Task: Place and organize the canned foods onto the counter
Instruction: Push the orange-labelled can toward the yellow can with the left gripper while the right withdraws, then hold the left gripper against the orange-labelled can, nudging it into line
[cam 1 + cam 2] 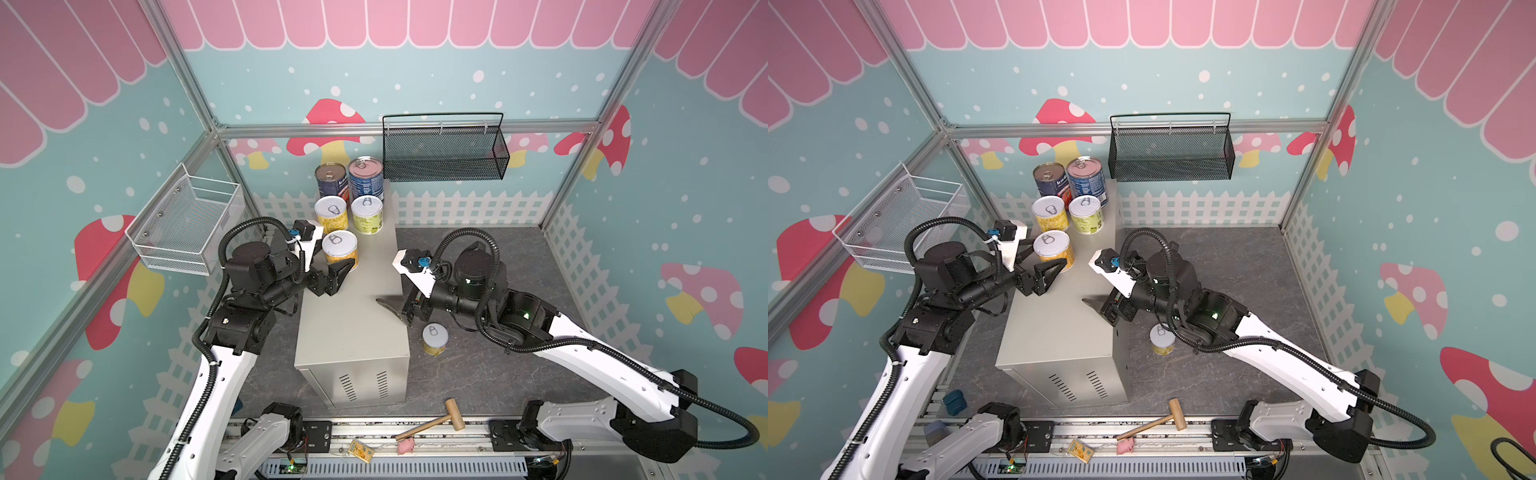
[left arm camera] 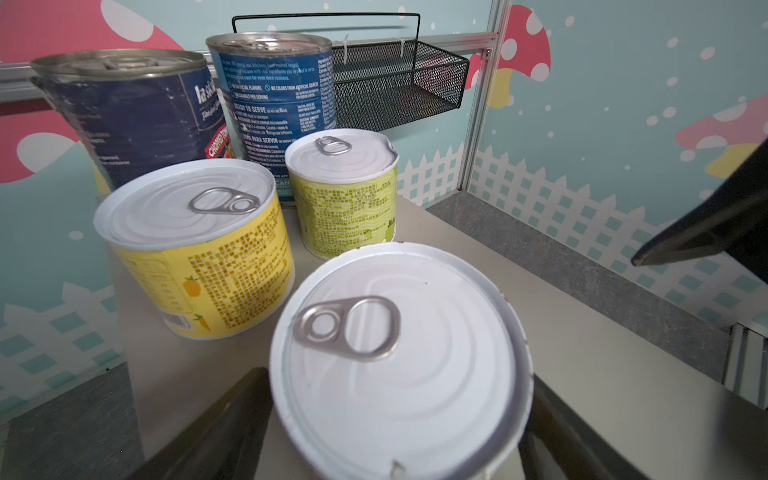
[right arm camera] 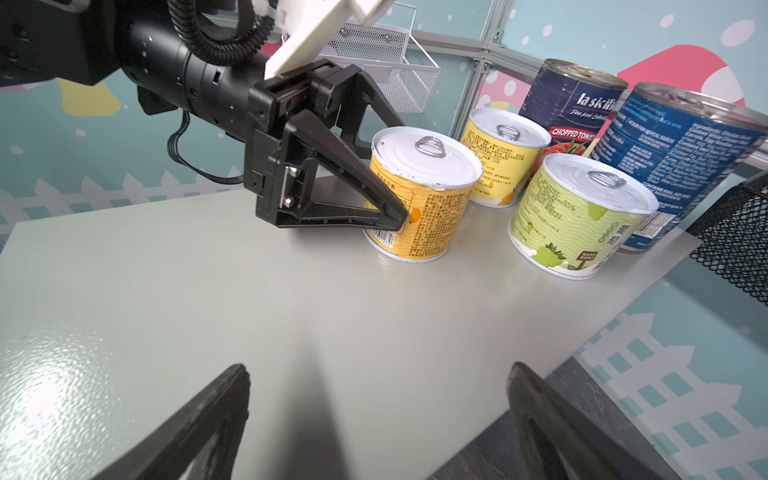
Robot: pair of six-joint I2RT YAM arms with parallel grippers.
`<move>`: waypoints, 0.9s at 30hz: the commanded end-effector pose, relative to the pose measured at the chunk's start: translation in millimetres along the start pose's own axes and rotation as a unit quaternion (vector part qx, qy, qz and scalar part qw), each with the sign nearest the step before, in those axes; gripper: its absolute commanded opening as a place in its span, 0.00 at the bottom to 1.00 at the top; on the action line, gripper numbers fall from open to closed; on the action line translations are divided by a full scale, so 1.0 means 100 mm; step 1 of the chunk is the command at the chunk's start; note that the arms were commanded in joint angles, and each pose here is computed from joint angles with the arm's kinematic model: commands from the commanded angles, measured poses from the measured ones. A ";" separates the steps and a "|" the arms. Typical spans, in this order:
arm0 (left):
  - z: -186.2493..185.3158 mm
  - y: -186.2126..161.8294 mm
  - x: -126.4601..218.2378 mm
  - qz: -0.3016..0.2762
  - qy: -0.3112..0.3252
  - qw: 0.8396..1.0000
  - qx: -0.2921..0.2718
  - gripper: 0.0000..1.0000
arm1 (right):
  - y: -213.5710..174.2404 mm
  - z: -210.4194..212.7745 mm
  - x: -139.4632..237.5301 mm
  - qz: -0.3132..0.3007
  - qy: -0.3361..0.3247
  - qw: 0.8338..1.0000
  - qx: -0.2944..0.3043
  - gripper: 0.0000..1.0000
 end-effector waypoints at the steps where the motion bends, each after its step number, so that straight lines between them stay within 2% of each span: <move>1: -0.01 0.03 -0.04 -0.012 -0.023 1.000 -0.004 0.89 | 0.08 0.00 -0.05 -0.016 0.008 1.000 0.008 0.98; 6: 0.02 0.02 -0.08 -0.016 -0.022 1.000 -0.001 0.88 | 0.08 0.01 -0.08 -0.016 0.012 1.000 0.004 0.97; 10: 0.07 0.02 -0.06 -0.027 0.002 1.000 -0.004 0.82 | 0.07 0.02 -0.11 -0.015 0.015 1.000 0.001 0.97; 20: 0.13 -0.05 0.06 -0.044 0.041 0.998 -0.017 0.78 | 0.17 -0.03 -0.31 -0.017 0.021 1.000 0.005 0.97; 27: 0.14 -0.05 0.02 -0.049 0.033 0.998 -0.017 0.75 | 0.22 -0.08 -0.43 -0.017 0.017 1.000 0.001 0.97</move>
Point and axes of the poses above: each gripper's point midway between its finger pads, its own x axis back along the fingers, its own z axis along the line the jaws close on, y = z × x, the point moved 5 cm from there along x, back along the fingers, and after that the axes turned 13 degrees about x, right-handed, at the moved point
